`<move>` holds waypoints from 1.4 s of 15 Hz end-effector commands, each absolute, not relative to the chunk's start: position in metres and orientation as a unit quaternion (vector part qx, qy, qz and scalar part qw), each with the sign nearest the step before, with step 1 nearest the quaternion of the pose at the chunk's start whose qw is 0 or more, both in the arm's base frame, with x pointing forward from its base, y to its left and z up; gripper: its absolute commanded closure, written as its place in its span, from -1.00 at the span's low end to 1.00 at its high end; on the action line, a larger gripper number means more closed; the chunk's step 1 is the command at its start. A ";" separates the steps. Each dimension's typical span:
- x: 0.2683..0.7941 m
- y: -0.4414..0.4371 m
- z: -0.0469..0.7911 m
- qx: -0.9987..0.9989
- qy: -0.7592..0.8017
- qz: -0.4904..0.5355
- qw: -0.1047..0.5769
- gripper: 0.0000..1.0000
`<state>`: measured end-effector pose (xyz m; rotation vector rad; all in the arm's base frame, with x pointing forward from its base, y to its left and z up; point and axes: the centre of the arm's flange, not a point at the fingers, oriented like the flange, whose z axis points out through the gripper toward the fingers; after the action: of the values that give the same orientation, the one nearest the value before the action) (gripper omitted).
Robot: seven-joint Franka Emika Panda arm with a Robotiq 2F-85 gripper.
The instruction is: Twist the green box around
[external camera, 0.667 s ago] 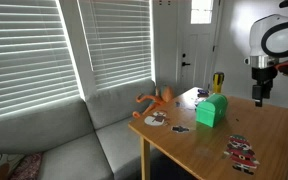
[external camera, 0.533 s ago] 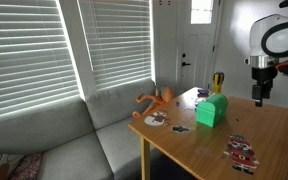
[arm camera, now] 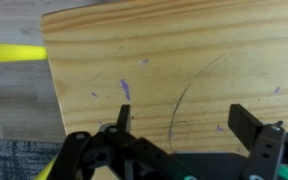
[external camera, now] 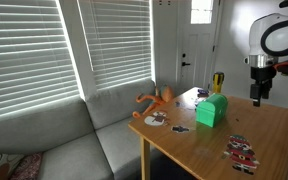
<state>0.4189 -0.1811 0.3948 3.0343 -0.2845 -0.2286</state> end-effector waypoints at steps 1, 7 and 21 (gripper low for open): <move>0.425 -0.153 0.417 0.990 -0.128 -0.063 0.009 -1.00; 0.424 -0.167 0.401 0.991 -0.110 -0.068 0.024 -1.00; 0.432 -0.146 0.428 0.981 -0.171 -0.088 -0.010 -1.00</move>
<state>0.4246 -0.1625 0.4037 3.0743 -0.4085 -0.2391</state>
